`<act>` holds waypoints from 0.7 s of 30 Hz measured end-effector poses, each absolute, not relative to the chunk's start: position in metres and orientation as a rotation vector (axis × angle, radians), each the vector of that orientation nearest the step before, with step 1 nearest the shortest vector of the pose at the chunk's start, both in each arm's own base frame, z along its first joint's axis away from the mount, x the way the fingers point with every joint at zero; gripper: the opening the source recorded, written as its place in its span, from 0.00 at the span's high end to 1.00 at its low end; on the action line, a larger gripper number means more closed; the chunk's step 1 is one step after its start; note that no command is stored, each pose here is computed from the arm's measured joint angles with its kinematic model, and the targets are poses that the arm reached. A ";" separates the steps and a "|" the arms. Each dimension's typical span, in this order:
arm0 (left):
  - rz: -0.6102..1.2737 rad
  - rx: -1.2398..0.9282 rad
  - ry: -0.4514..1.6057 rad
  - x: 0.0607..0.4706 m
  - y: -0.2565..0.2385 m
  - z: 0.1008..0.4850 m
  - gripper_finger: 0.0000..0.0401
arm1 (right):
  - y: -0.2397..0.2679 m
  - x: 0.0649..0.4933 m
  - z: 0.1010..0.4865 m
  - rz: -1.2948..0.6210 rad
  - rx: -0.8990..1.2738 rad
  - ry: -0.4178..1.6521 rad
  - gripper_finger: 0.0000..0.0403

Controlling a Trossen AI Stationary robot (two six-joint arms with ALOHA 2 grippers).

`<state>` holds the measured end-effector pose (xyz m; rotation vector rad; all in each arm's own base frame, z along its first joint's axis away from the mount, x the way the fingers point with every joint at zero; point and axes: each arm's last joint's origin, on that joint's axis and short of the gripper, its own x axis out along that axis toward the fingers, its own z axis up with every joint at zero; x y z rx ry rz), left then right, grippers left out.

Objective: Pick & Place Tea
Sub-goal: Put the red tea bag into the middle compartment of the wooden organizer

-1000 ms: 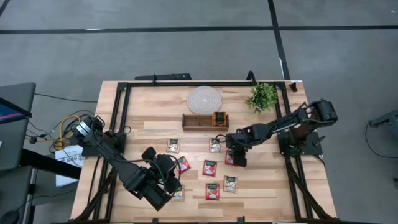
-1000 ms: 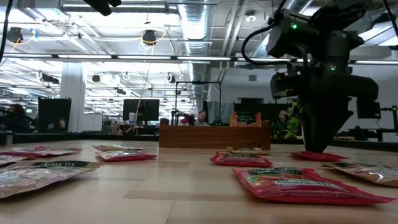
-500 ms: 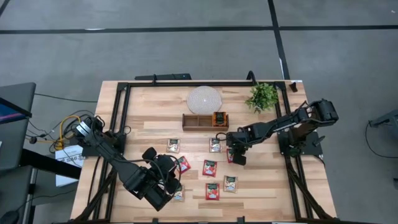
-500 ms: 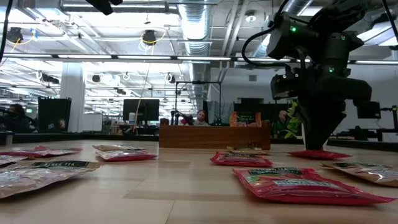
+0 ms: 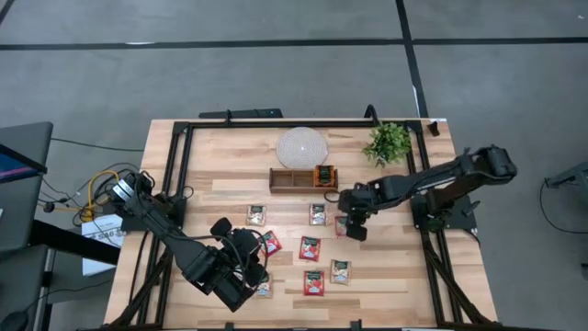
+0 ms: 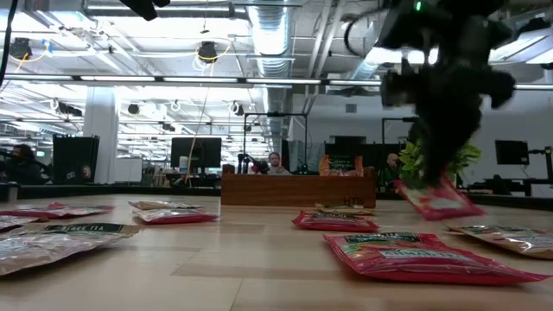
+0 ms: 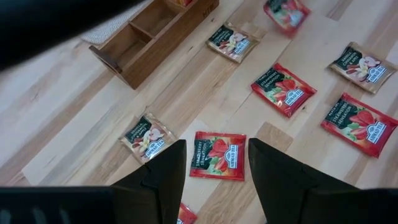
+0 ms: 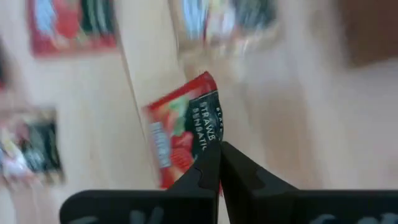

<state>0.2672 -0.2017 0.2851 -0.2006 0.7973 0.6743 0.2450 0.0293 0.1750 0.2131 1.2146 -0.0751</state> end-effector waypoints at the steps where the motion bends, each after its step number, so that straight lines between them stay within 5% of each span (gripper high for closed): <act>1: 0.673 -0.198 0.798 0.267 -0.202 0.285 0.58 | 0.030 0.246 0.184 -0.088 0.198 1.176 1.00; 11: 0.675 -0.195 0.799 0.267 -0.202 0.285 0.58 | 0.028 0.274 0.256 -0.223 -0.062 0.853 1.00; 21: 0.677 -0.192 0.793 0.267 -0.201 0.285 0.58 | -0.001 0.325 0.255 -0.266 -0.214 0.879 1.00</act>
